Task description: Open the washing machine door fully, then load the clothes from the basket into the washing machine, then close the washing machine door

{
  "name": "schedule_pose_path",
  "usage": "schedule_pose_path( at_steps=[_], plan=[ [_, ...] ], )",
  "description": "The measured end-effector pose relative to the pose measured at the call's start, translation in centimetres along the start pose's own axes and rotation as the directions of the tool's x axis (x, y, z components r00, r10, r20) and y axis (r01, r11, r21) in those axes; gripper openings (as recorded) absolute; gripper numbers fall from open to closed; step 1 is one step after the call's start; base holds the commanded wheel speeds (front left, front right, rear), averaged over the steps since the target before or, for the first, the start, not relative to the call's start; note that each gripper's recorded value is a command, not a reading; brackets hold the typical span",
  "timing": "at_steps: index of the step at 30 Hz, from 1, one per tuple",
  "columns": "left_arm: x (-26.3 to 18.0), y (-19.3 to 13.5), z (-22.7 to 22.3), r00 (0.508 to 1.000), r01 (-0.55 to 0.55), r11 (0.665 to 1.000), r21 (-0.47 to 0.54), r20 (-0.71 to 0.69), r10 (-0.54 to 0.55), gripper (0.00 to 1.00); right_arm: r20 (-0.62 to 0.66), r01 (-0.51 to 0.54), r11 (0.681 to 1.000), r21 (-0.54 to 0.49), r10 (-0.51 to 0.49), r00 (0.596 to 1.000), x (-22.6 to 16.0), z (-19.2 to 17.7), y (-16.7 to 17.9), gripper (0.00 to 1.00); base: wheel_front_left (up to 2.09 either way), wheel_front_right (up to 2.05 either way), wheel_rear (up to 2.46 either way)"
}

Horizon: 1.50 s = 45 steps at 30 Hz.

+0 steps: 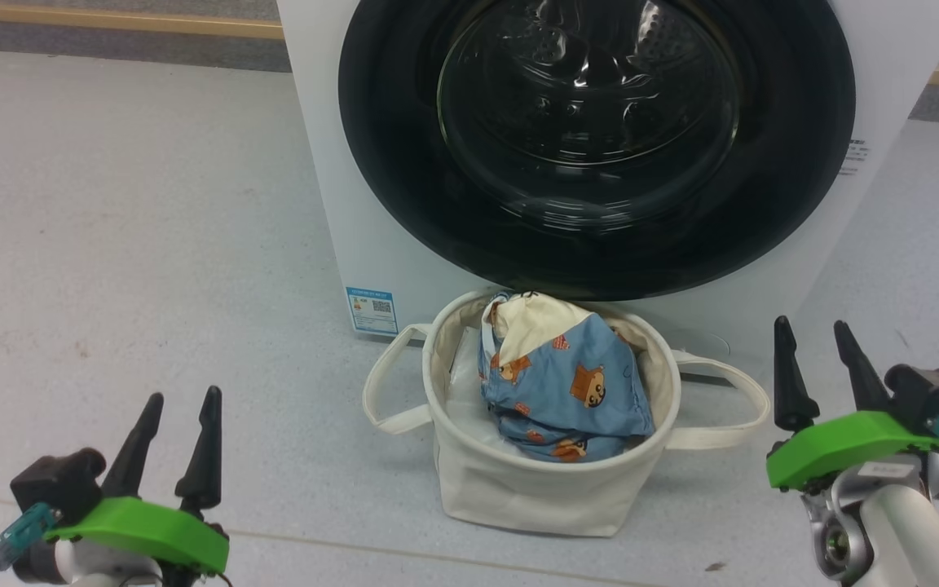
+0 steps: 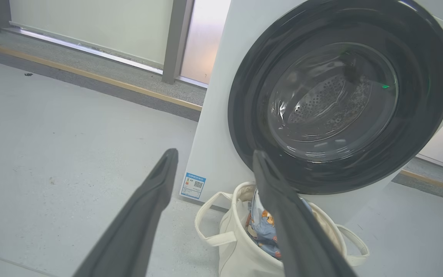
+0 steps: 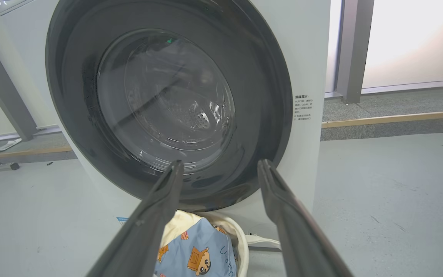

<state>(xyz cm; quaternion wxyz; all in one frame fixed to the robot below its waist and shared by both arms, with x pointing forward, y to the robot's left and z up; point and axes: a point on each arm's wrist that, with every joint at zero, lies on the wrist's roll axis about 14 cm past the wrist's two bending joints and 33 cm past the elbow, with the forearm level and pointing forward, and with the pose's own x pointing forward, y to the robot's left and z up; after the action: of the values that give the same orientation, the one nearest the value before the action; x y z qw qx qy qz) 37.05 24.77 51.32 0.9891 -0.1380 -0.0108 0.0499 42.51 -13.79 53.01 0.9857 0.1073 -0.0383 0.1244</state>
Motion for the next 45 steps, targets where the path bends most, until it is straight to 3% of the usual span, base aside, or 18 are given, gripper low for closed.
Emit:
schedule_pose_path(
  at_steps=[14, 45],
  plan=[
    [0.2, 0.4, 1.9, 0.997, 0.016, 0.984, 0.177, 0.069, -0.029, 1.00, -0.014, -0.039, 0.986, -0.163, 0.038, 0.999, 0.8, -0.2, 0.9, 1.00, 0.00, 0.00, 0.00],
    [0.4, 0.4, 1.6, 0.998, 0.023, 0.979, 0.201, 0.060, -0.036, 1.00, -0.008, -0.037, 0.987, -0.159, 0.036, 0.999, 1.0, 0.1, 0.9, 1.00, 0.02, 0.00, -0.02]
  ],
)
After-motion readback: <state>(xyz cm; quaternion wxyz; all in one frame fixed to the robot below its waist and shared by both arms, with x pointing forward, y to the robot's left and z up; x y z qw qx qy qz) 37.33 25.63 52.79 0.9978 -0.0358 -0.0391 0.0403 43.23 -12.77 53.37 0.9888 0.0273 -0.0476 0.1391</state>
